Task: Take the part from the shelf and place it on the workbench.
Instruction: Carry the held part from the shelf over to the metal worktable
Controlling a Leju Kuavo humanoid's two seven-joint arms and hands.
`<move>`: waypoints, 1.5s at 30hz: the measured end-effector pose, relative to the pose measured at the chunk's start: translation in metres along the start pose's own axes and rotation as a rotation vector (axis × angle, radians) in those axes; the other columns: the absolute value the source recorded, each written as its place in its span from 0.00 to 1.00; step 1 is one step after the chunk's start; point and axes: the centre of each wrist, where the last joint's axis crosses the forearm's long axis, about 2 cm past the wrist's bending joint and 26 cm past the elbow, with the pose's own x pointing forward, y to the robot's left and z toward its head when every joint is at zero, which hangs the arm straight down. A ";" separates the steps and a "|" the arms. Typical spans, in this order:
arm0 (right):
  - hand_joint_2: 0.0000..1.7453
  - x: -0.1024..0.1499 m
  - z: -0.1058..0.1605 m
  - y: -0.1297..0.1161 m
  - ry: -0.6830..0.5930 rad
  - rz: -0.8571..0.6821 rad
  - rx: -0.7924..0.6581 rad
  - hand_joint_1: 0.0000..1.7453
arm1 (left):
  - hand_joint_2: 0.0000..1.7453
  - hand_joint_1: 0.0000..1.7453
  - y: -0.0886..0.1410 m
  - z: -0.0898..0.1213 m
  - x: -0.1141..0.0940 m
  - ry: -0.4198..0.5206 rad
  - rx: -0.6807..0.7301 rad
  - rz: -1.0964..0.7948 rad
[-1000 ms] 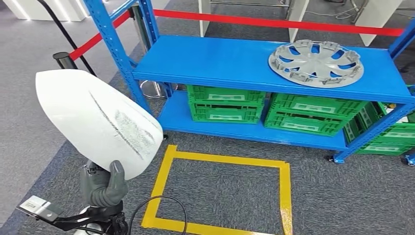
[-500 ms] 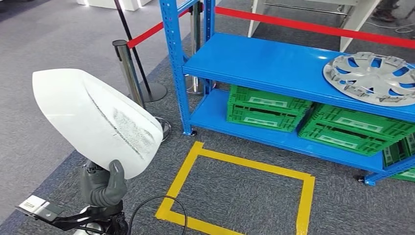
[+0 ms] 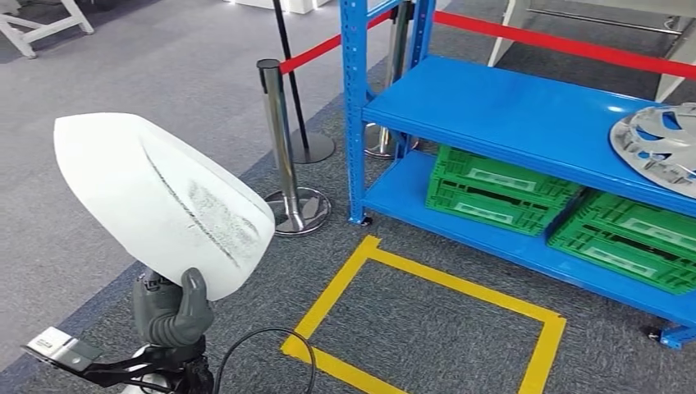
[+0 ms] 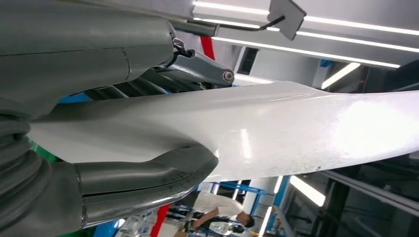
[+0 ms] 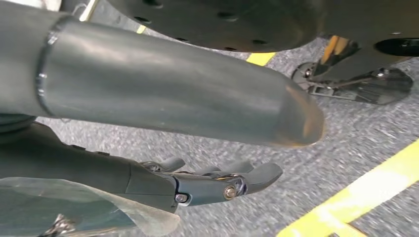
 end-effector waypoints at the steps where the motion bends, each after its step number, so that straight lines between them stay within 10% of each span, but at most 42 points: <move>1: 0.00 0.000 0.000 0.000 -0.001 0.000 -0.002 0.00 | 1.00 1.00 0.000 -0.001 0.000 -0.002 -0.004 0.003; 28: 0.00 0.000 0.002 0.011 -0.035 0.002 0.030 0.00 | 1.00 1.00 -0.003 -0.005 0.002 -0.037 -0.033 -0.054; 45: 0.00 0.002 0.002 0.012 -0.064 0.145 0.048 0.00 | 1.00 1.00 0.020 0.003 0.048 -0.191 0.139 -0.288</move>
